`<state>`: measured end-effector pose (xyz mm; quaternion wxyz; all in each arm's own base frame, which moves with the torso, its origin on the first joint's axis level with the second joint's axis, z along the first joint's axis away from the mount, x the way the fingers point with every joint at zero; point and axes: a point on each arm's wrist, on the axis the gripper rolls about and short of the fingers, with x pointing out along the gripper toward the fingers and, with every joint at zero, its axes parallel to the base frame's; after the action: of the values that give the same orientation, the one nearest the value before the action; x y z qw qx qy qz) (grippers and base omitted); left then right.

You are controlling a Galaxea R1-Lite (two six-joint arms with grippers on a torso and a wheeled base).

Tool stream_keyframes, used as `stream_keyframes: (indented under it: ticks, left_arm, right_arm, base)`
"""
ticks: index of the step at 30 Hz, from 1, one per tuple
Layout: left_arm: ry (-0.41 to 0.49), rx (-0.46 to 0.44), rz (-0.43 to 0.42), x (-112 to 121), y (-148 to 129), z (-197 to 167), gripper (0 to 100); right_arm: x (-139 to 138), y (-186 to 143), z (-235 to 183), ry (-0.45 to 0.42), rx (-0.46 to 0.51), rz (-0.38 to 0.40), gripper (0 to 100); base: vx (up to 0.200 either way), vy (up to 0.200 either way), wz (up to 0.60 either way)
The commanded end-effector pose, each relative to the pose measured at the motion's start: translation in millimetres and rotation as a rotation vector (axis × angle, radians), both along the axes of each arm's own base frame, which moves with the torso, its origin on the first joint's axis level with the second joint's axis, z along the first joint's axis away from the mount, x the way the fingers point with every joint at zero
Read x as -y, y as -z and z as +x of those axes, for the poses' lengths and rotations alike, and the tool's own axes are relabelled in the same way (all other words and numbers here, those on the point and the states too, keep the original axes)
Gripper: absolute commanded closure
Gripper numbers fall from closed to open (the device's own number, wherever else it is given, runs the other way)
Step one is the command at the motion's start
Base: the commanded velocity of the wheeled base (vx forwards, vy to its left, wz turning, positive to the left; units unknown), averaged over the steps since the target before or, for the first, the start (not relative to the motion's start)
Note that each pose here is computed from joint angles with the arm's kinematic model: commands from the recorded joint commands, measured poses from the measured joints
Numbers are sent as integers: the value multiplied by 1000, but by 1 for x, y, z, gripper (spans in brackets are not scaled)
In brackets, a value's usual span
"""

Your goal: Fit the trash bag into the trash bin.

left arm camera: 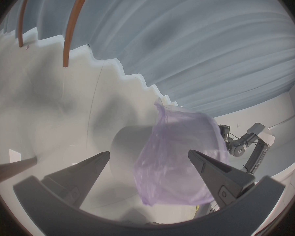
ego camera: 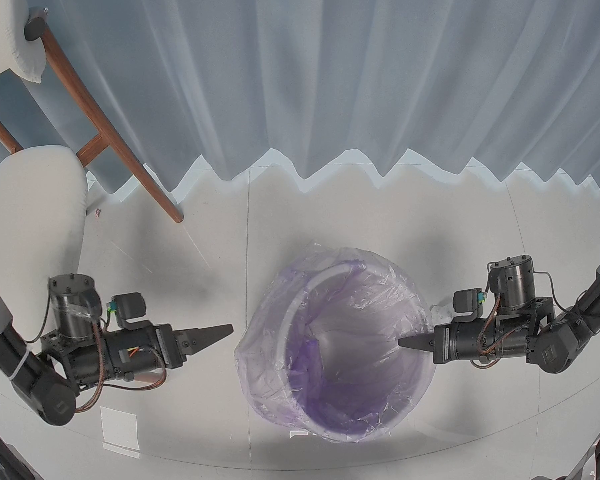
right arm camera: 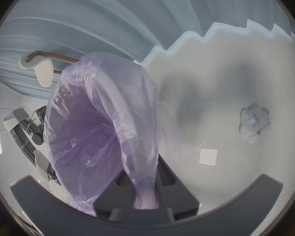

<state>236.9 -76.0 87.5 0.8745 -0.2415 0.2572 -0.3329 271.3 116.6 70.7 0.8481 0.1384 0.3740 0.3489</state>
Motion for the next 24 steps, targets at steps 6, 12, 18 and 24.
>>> stream_keyframes:
  ticks: [6,12,18,24]
  left_arm:
    - [58,-4,-10,36,20,52,0]
    - [65,0,5,58,32,65,100]
    - [34,10,-38,72,36,73,100]
    - [2,-18,-66,66,39,72,100]
  right_arm:
    - [3,-1,-13,-26,-1,-5,100]
    - [3,-3,-15,-36,10,-7,100]
    - [4,-2,-17,-38,9,-10,100]
    - [4,-3,-17,-36,21,-3,100]
  base:
    - [0,0,0]
    - [0,0,0]
    - [0,0,0]
    - [0,0,0]
